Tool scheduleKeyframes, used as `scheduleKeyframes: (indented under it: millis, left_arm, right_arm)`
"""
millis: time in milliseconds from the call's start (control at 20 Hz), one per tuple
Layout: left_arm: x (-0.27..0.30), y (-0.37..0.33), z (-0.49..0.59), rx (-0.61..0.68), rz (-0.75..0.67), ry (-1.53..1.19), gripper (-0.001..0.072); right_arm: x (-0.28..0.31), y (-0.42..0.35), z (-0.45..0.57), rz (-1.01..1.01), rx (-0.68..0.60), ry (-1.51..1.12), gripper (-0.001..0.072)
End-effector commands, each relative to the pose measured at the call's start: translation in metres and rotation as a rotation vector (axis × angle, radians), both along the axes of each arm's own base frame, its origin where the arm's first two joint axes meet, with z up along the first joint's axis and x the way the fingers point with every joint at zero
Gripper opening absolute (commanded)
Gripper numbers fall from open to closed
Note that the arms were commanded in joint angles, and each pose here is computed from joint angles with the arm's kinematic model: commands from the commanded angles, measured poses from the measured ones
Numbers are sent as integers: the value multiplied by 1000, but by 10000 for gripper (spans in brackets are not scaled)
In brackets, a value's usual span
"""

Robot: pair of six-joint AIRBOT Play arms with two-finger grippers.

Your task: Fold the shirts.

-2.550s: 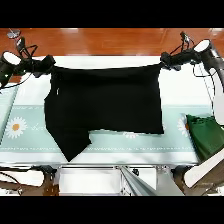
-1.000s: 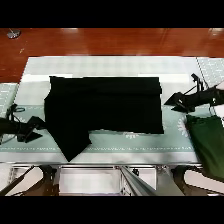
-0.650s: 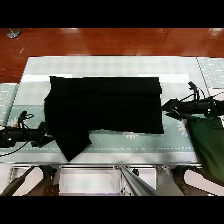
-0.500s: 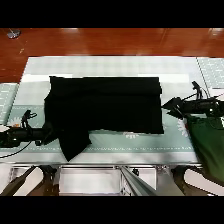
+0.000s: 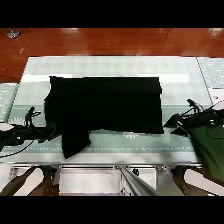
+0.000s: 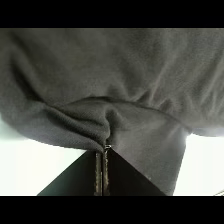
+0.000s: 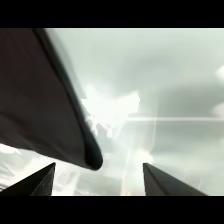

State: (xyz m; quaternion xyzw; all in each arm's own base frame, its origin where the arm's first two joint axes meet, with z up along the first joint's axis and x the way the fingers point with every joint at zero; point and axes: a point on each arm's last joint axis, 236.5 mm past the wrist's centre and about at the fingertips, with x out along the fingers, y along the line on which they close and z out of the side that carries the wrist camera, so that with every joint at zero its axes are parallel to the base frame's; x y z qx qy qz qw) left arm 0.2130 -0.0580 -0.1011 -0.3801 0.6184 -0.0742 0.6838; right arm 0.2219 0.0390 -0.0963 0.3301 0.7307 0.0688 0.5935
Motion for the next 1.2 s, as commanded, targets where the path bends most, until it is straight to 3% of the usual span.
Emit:
scheduleKeyframes:
  millis: [0, 200, 250, 300, 350, 800, 1150]
  left_arm:
    - [2, -1, 1, -1, -3, -10, 19]
    - [2, -1, 2, -2, -3, -10, 19]
    - [4, 0, 3, 0, -3, -14, 19]
    - [8, 2, 6, 6, -3, -26, 20]
    - [15, 5, 11, 15, -3, -45, 19]
    - [164, 55, 89, 109, 118, -361, 18]
    - [273, 51, 69, 94, 46, -378, 19]
  right_arm:
    - [2, 26, -9, 20, 14, 0, 625]
    - [33, 57, -12, -42, 64, -75, 601]
    - [40, 63, -9, -29, 71, -104, 418]
    - [46, 66, -3, 5, 77, -141, 142]
    - [54, 68, 4, 40, 83, -181, 28]
    - [179, 40, 61, 78, 29, -401, 28]
    - [276, 34, 49, 48, 24, -453, 28]
